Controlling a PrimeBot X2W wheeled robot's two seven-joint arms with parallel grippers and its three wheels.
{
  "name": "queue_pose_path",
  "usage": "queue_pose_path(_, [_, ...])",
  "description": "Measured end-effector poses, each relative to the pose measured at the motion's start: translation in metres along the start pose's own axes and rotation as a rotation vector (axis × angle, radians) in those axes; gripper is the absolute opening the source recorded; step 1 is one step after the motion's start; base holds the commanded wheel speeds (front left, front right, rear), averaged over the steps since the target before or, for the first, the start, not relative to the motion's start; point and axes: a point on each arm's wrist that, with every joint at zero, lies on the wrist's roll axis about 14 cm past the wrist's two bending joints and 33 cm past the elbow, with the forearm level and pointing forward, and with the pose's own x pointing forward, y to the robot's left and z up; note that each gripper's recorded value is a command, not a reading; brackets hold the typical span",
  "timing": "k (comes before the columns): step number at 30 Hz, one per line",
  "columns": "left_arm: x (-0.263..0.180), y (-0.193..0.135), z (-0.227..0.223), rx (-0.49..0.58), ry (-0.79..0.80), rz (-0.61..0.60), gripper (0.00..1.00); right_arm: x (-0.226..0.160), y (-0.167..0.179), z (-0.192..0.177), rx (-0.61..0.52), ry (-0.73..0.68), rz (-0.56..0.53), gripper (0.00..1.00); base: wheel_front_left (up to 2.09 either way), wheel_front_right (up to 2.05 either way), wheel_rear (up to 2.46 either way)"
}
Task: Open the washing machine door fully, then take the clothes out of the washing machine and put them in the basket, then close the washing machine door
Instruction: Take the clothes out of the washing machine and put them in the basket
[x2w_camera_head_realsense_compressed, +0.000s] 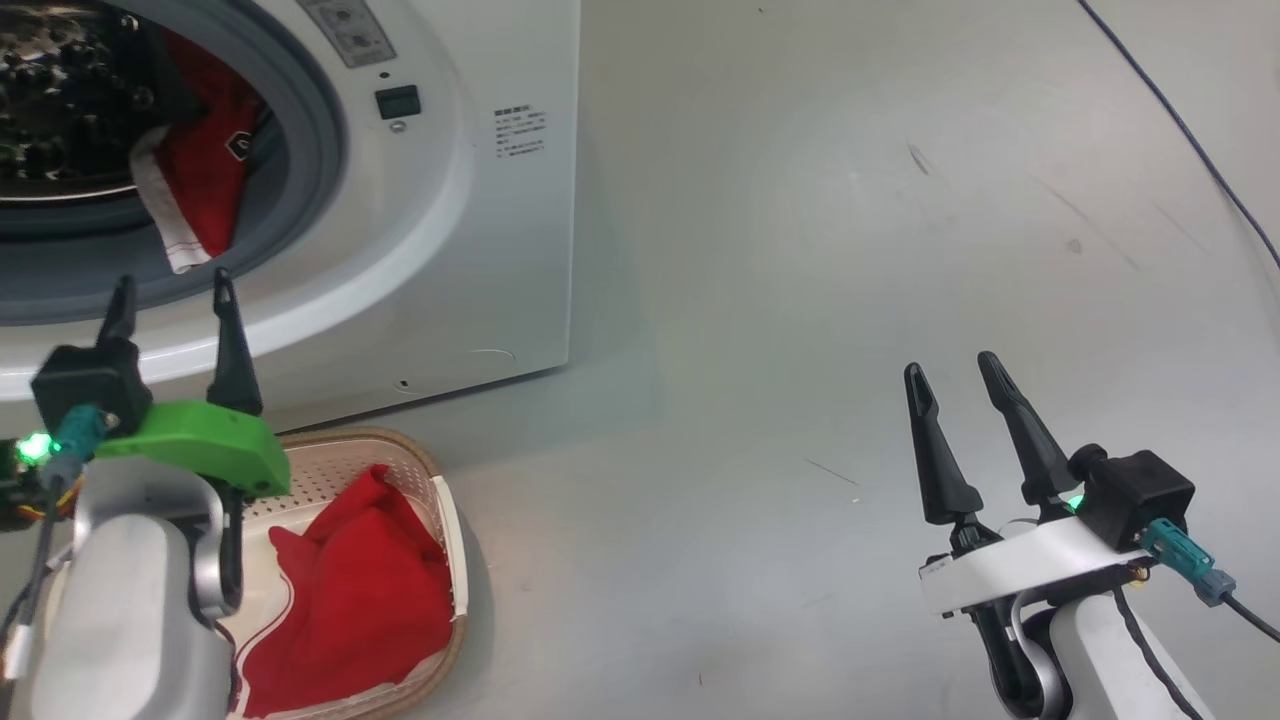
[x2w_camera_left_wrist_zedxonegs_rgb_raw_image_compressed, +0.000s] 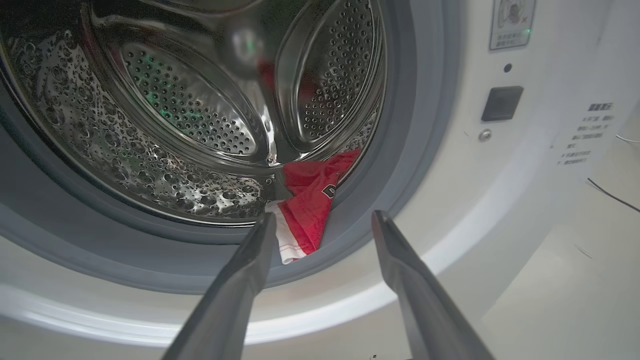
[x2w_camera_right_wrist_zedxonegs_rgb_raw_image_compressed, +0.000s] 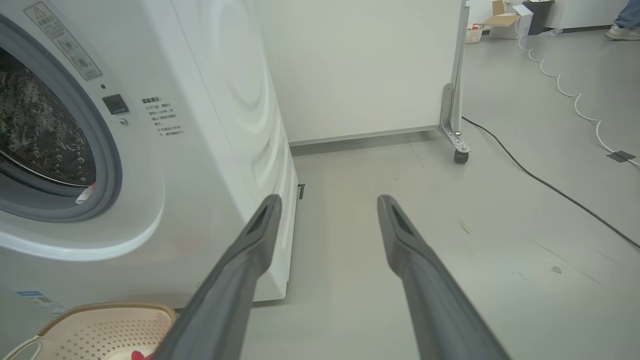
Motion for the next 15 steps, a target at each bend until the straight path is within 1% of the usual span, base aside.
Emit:
queue_pose_path(7, [0.041,0.006,-0.015,-0.079,0.097,0.028,1.0,0.002,-0.013,-0.001,0.004,0.005,-0.053,1.0,0.0,0.0,0.0])
queue_pose_path(15, [0.078,0.012,-0.04,-0.074,0.238,0.038,1.0,0.0,-0.032,-0.001,0.01,0.008,-0.123,1.0,0.0,0.0,0.0])
